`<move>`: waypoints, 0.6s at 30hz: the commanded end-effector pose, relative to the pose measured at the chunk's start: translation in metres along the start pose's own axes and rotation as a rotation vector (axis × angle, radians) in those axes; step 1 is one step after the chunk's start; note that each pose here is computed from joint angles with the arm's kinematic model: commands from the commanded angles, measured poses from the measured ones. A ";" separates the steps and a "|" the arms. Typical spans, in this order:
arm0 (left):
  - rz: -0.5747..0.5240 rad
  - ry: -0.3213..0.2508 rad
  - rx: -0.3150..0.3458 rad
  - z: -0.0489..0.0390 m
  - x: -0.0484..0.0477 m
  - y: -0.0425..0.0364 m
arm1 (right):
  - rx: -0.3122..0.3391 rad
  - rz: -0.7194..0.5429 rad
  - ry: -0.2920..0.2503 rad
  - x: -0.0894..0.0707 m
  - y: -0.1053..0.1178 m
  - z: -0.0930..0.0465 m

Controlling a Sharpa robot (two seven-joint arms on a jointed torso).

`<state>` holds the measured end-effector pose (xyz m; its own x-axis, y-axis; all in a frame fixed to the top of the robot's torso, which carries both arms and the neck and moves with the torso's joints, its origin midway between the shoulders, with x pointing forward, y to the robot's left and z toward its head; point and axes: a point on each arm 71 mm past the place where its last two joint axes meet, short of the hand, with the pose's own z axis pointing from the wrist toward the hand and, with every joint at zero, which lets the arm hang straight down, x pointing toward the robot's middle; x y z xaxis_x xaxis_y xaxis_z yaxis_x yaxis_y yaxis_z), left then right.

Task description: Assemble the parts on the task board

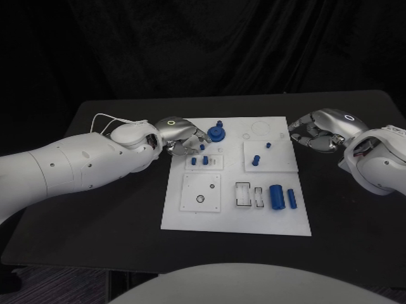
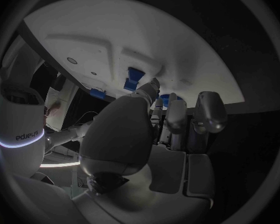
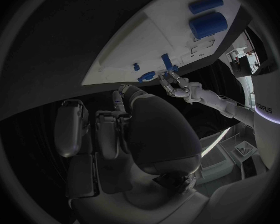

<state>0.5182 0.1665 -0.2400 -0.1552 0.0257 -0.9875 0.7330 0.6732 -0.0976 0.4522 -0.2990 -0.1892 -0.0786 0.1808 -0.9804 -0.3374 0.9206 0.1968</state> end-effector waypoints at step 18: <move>-0.422 -0.357 -0.016 -0.0819 -0.0214 0.0519 | -0.011 -0.029 0.042 -0.020 0.004 0.006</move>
<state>0.5090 0.2631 -0.2209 -0.0997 -0.2749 -0.9563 0.6379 0.7199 -0.2734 0.4570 -0.3006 -0.1686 -0.0630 0.1681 -0.9838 -0.3484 0.9200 0.1795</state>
